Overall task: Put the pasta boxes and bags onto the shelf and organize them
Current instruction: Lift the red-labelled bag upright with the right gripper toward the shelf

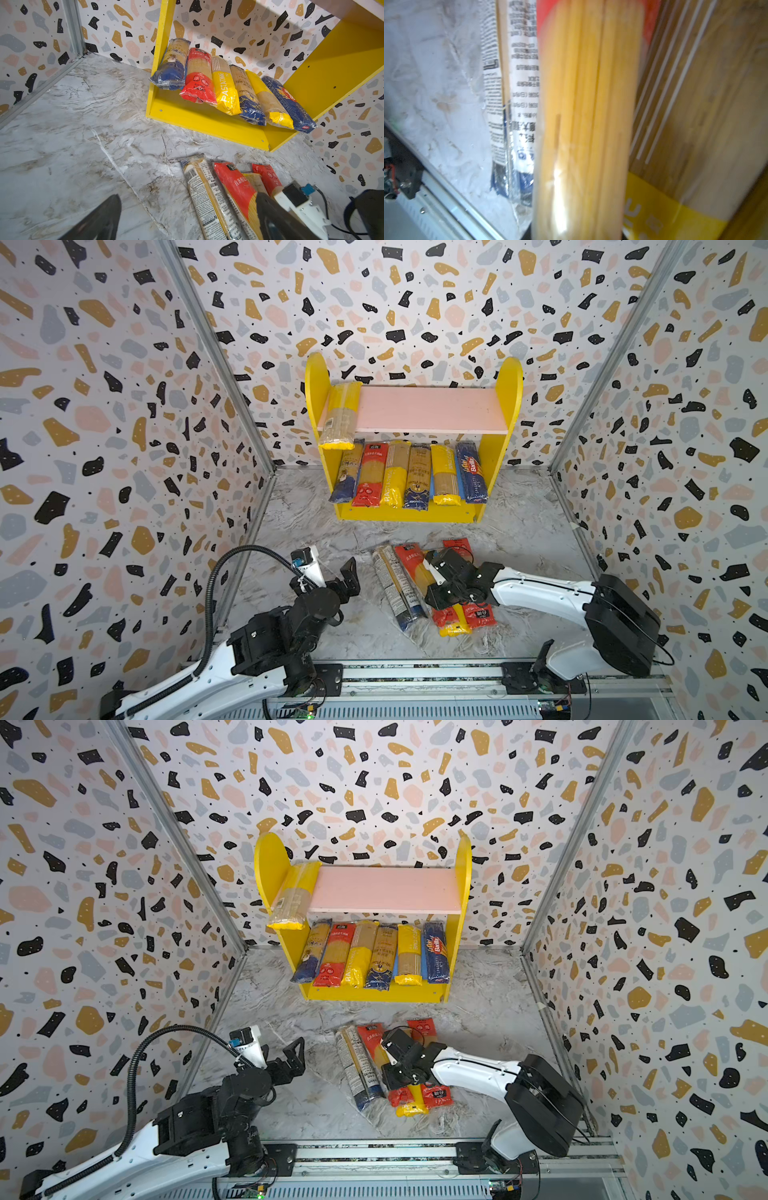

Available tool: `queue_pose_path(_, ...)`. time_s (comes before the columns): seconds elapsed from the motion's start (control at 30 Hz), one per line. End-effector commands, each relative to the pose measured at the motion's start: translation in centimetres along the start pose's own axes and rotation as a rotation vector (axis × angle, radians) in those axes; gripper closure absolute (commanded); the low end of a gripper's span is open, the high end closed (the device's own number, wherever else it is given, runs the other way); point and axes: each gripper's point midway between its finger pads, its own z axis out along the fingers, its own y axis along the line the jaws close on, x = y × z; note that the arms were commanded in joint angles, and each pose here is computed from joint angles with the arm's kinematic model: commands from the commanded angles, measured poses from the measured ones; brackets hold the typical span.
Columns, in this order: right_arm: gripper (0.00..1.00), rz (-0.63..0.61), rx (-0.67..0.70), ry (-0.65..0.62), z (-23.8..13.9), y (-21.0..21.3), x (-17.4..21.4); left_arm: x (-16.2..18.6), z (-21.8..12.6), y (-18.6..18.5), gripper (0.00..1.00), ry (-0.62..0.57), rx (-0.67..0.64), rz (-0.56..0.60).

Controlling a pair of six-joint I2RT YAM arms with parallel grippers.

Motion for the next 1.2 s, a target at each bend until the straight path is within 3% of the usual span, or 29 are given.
queue_pose_path(0.0, 1.00, -0.069, -0.158, -0.184, -4.9, 3.8, -3.9, -1.2, -0.1, -0.3, 0.01, -0.026, -0.025, 0.027)
queue_pose_path(0.23, 1.00, -0.091, -0.239, -0.318, -10.8, 5.2, -5.2, -2.2, 0.1, -1.3, 0.00, -0.030, -0.037, 0.050)
queue_pose_path(0.47, 1.00, -0.160, -0.193, -0.476, -18.9, 6.4, -7.6, -3.8, -0.2, -2.2, 0.01, -0.050, -0.037, 0.065)
queue_pose_path(0.83, 1.00, -0.234, 0.061, -0.722, -28.8, 6.4, -14.6, -5.2, 0.4, -5.9, 0.01, -0.039, 0.017, 0.132)
queue_pose_path(1.17, 1.00, -0.324, 0.293, -0.965, -36.8, 8.5, -24.1, -6.4, 0.9, -8.8, 0.01, -0.051, 0.065, 0.159)
